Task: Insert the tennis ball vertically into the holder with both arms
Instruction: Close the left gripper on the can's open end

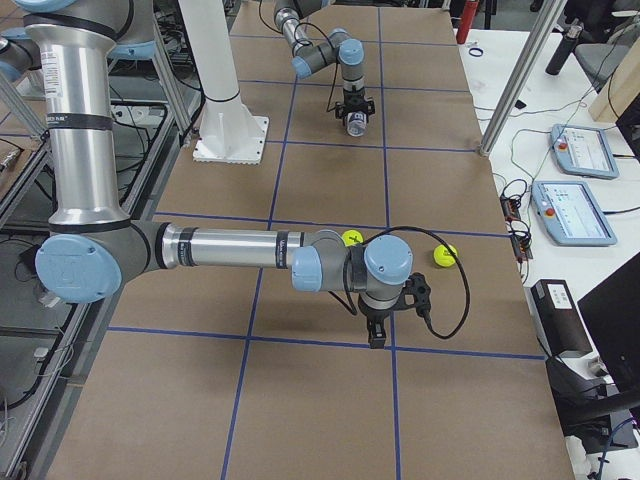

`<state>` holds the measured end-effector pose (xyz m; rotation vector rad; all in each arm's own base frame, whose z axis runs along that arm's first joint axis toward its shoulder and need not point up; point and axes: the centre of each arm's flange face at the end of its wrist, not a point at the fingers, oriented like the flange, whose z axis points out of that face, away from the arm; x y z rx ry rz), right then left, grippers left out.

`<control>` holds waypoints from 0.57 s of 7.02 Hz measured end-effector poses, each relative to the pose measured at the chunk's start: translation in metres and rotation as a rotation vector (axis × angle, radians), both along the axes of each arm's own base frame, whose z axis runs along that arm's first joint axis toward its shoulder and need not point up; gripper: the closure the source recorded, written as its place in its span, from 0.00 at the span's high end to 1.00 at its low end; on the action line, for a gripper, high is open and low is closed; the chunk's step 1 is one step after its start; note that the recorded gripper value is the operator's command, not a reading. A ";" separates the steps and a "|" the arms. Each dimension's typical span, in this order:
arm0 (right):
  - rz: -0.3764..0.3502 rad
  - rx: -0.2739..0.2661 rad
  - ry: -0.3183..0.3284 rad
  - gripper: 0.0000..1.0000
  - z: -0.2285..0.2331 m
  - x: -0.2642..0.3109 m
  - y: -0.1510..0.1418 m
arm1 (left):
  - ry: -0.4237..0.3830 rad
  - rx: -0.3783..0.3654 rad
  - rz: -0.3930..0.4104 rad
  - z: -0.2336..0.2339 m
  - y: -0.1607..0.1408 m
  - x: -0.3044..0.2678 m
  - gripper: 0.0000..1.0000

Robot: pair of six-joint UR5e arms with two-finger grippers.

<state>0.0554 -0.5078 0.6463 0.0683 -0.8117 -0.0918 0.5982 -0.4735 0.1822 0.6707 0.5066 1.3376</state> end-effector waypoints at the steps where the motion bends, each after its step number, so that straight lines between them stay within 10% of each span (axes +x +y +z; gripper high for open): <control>1: 0.000 -0.002 0.001 0.99 0.002 0.000 0.000 | 0.003 0.016 -0.004 0.003 0.001 0.011 0.99; 4: 0.000 -0.003 -0.002 0.99 0.004 0.000 0.001 | 0.003 0.027 -0.005 0.007 0.003 0.023 0.99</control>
